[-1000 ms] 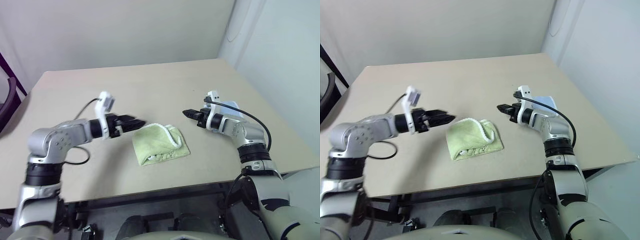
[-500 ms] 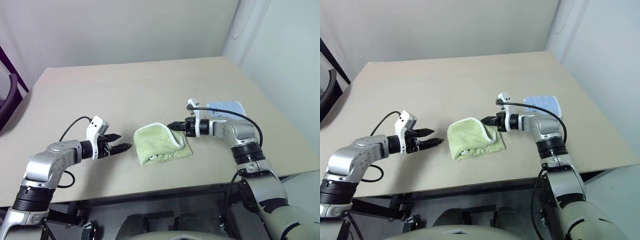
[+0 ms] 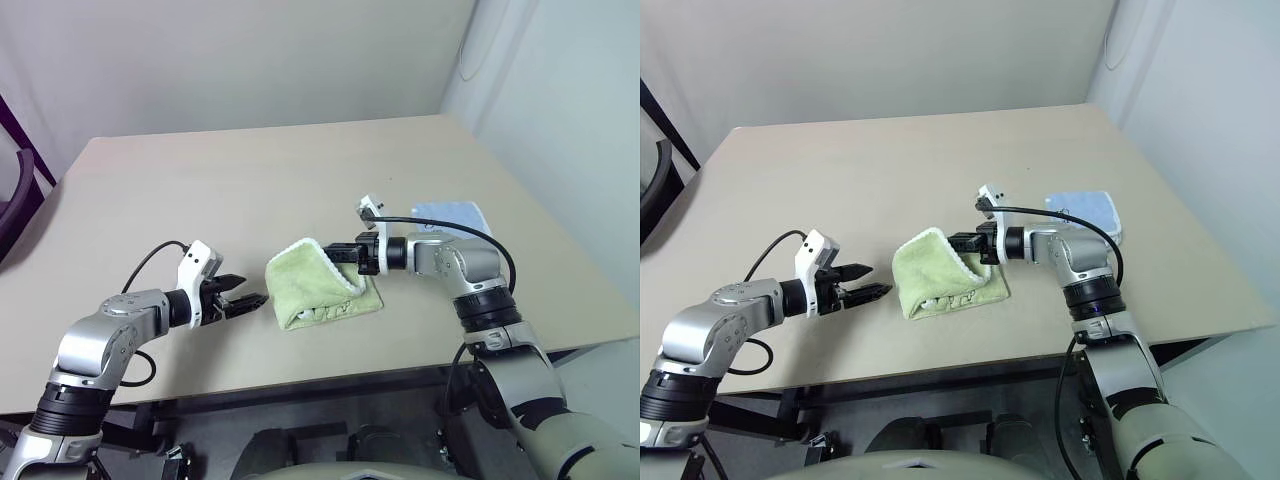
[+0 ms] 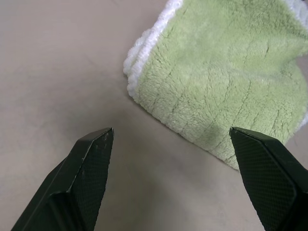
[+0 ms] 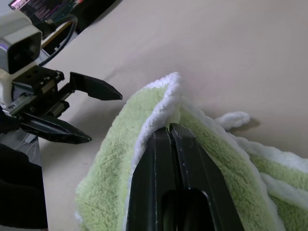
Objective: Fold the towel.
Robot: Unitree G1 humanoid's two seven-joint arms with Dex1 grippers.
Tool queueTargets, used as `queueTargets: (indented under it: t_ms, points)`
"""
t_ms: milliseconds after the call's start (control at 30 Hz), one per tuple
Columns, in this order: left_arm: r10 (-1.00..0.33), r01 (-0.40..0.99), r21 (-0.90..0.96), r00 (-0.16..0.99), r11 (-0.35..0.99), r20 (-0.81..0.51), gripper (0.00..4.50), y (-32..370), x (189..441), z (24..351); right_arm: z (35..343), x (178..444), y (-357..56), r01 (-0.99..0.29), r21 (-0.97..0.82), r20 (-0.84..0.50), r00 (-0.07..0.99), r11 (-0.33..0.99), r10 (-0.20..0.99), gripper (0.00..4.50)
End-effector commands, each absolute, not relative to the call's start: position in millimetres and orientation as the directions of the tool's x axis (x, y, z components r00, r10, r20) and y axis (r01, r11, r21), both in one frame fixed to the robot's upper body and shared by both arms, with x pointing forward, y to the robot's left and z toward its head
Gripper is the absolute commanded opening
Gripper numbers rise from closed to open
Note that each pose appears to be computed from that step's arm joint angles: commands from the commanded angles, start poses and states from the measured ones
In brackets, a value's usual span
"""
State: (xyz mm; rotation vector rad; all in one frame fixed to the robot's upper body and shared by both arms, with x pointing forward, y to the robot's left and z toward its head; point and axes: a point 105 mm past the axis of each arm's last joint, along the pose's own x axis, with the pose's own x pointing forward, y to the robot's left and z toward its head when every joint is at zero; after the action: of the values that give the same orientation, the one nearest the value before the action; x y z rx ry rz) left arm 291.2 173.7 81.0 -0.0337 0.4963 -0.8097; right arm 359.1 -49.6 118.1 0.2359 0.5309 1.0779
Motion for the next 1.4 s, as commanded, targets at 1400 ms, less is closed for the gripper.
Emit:
queueTargets:
  t_ms: [1400]
  points:
    - [-0.674, 0.674, -0.163, 0.628, 0.721, -0.389, 4.07, 178.4, 293.5, 90.6, 131.0, 349.7, -32.0, -0.828, 0.399, -0.225, 0.327, 0.393, 0.918, 0.00]
